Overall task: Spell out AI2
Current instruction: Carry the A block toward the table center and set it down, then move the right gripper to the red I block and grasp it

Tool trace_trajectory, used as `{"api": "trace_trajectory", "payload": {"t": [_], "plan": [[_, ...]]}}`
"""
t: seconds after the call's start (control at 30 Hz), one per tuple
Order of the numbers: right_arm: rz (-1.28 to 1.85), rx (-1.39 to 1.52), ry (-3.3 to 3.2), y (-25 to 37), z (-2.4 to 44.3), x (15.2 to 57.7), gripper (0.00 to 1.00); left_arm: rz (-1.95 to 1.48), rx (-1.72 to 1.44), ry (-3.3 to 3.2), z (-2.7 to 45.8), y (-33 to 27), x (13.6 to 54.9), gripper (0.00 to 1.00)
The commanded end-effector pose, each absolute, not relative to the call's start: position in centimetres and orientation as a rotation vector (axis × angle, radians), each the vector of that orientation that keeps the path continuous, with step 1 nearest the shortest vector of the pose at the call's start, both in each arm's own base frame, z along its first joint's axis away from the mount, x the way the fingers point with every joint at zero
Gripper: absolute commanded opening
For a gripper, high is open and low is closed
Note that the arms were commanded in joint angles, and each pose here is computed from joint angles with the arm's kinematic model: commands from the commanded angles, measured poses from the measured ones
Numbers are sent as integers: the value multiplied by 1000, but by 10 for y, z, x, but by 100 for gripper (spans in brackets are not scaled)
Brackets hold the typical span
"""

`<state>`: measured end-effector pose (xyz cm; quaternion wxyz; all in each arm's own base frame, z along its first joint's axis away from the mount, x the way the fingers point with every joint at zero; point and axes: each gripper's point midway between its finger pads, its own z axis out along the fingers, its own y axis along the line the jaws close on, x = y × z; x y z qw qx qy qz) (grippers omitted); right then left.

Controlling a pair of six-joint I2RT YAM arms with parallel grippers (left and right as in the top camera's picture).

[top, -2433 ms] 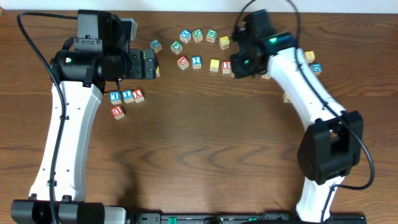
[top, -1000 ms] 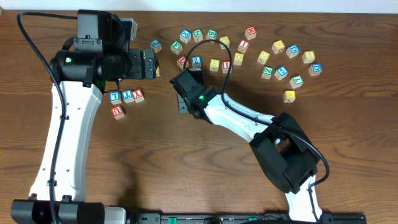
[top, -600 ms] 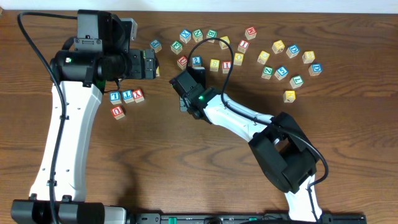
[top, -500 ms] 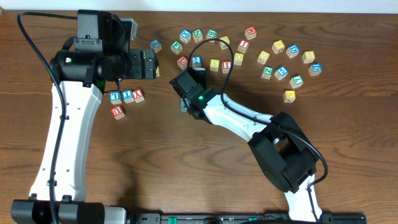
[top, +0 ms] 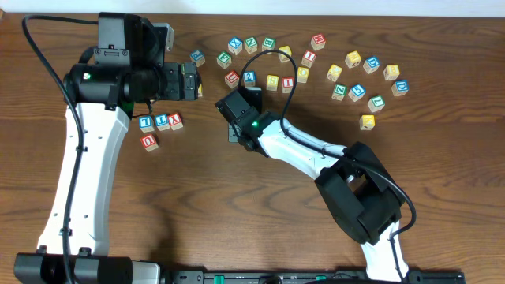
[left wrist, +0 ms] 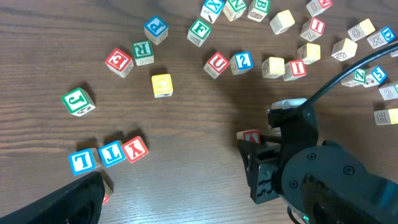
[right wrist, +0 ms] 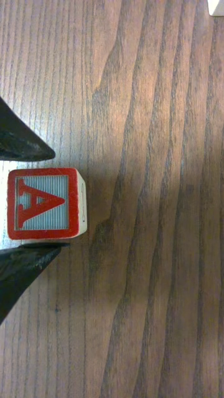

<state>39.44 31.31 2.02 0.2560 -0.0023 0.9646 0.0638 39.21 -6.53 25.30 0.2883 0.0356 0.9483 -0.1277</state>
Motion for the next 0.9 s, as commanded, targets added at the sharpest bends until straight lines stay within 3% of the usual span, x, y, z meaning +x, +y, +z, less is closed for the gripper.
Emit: {"api": "trace_trajectory", "payload": {"t": [0.0, 0.6, 0.87], "plan": [[173, 7, 2619, 315, 21, 395, 40, -341, 90, 2528, 255, -64, 397, 99], [352, 88, 2580, 283, 112, 416, 47, -341, 90, 2528, 255, -64, 397, 99], [315, 11, 2524, 231, 166, 447, 42, -341, 90, 2528, 255, -64, 397, 99]]}}
